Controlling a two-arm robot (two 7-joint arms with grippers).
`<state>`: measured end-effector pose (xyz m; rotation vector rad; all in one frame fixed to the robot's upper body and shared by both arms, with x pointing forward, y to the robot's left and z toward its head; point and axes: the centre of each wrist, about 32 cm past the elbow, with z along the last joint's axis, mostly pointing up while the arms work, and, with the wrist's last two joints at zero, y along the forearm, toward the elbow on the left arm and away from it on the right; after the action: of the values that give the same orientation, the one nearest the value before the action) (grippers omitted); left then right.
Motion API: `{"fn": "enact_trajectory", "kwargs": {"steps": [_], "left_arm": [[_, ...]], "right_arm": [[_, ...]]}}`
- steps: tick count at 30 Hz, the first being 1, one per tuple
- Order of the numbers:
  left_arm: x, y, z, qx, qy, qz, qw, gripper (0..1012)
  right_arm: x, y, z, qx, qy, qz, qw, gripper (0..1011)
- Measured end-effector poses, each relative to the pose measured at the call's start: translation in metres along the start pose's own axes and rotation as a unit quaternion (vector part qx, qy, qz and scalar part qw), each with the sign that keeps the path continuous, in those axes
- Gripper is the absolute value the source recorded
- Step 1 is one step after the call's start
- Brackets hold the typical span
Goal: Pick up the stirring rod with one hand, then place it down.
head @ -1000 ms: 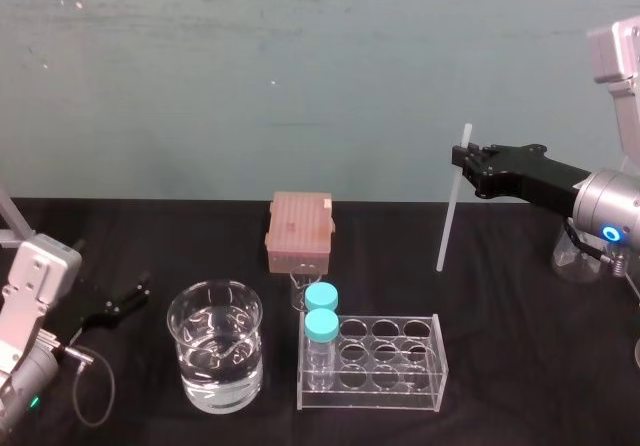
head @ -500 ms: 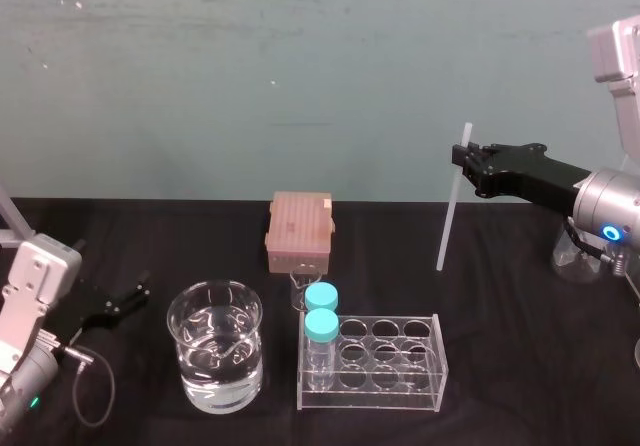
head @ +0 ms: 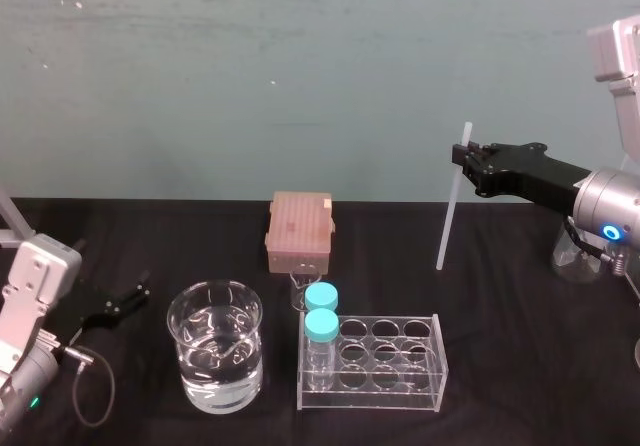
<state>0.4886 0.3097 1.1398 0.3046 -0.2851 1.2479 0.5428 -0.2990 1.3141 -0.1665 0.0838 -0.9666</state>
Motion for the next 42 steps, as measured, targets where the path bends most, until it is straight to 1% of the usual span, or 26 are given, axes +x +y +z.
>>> {"fn": "enact_trajectory", "kwargs": {"steps": [42], "left_arm": [[0.0000, 0.0000, 0.0000, 0.000, 0.000, 0.000, 1.0000, 1005]], "right_arm": [[0.0000, 0.0000, 0.0000, 0.000, 0.000, 0.000, 1.0000, 68]]}}
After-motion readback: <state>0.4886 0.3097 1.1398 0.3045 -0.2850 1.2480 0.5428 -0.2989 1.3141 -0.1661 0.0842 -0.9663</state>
